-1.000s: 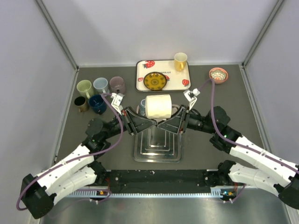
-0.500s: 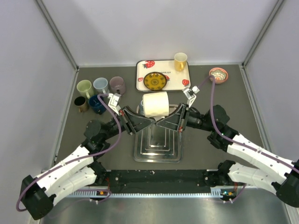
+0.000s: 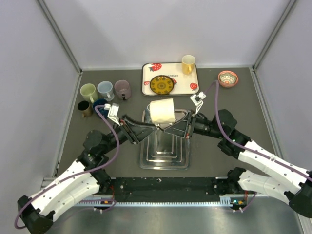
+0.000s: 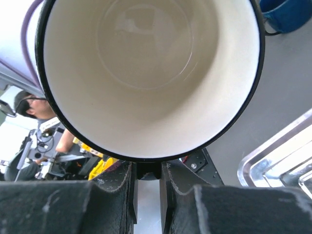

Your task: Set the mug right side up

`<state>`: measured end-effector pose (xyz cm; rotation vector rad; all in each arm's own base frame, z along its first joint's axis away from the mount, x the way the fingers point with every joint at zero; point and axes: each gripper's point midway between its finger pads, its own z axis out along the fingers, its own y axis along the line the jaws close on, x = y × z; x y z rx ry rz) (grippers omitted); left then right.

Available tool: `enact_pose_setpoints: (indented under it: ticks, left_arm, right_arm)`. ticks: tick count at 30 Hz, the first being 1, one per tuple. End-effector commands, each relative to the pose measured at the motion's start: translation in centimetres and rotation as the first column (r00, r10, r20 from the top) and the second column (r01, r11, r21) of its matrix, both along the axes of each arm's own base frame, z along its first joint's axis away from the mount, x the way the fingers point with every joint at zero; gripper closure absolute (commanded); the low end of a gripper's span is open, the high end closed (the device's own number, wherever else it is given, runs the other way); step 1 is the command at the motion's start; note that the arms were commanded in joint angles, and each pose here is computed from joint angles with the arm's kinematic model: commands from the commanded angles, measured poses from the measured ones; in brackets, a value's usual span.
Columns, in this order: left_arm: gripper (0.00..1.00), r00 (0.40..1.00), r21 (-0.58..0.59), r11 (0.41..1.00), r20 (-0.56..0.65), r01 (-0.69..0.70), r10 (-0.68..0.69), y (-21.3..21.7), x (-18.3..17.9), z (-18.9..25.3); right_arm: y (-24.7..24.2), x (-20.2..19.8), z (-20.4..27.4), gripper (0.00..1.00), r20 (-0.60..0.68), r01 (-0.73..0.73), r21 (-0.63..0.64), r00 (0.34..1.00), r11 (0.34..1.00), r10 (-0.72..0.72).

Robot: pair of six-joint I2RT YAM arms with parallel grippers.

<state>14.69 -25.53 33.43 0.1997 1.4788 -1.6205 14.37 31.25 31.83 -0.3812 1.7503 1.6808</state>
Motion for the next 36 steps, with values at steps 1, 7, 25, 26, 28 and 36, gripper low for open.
enact_pose_setpoints:
  ticks: [1, 7, 25, 26, 28, 36]
  left_arm:
    - [0.54, 0.985, 0.027, 0.987, 0.061, -0.161, 0.159, 2.0, 1.4, 1.7]
    - [0.53, 0.884, 0.253, 0.855, 0.002, -0.454, 0.468, 7.3, 4.3, -1.3]
    - [0.57, 0.261, 0.51, 0.247, -0.045, -0.824, 0.964, 23.5, 4.8, -4.8]
    - [0.57, 0.245, 0.503, 0.235, -0.046, -0.832, 0.968, 23.9, 4.7, -4.5]
    - [0.58, 0.23, 0.503, 0.22, -0.044, -0.836, 0.972, 24.3, 4.5, -4.4]
    - [0.59, 0.201, 0.493, 0.193, -0.038, -0.849, 0.979, 25.1, 4.3, -4.3]
  right_arm:
    - [-1.3, 0.3, 6.9, 1.0, 0.195, 0.049, 0.109, 0.978, 0.993, -0.07]
    - [-0.9, 3.0, 5.9, 1.0, 0.263, 0.2, -0.165, 0.953, 0.966, -0.152]
    - [11.4, 11.8, -2.4, 1.0, 0.28, 0.268, -0.672, 0.955, 0.691, -0.097]
    - [11.8, 12.1, -2.7, 1.0, 0.276, 0.265, -0.676, 0.956, 0.687, -0.097]
    - [13.2, 13.0, -4.3, 1.0, 0.259, 0.254, -0.705, 0.961, 0.662, -0.093]
    - [17.2, 15.3, -8.9, 1.0, 0.208, 0.217, -0.756, 0.974, 0.617, -0.088]
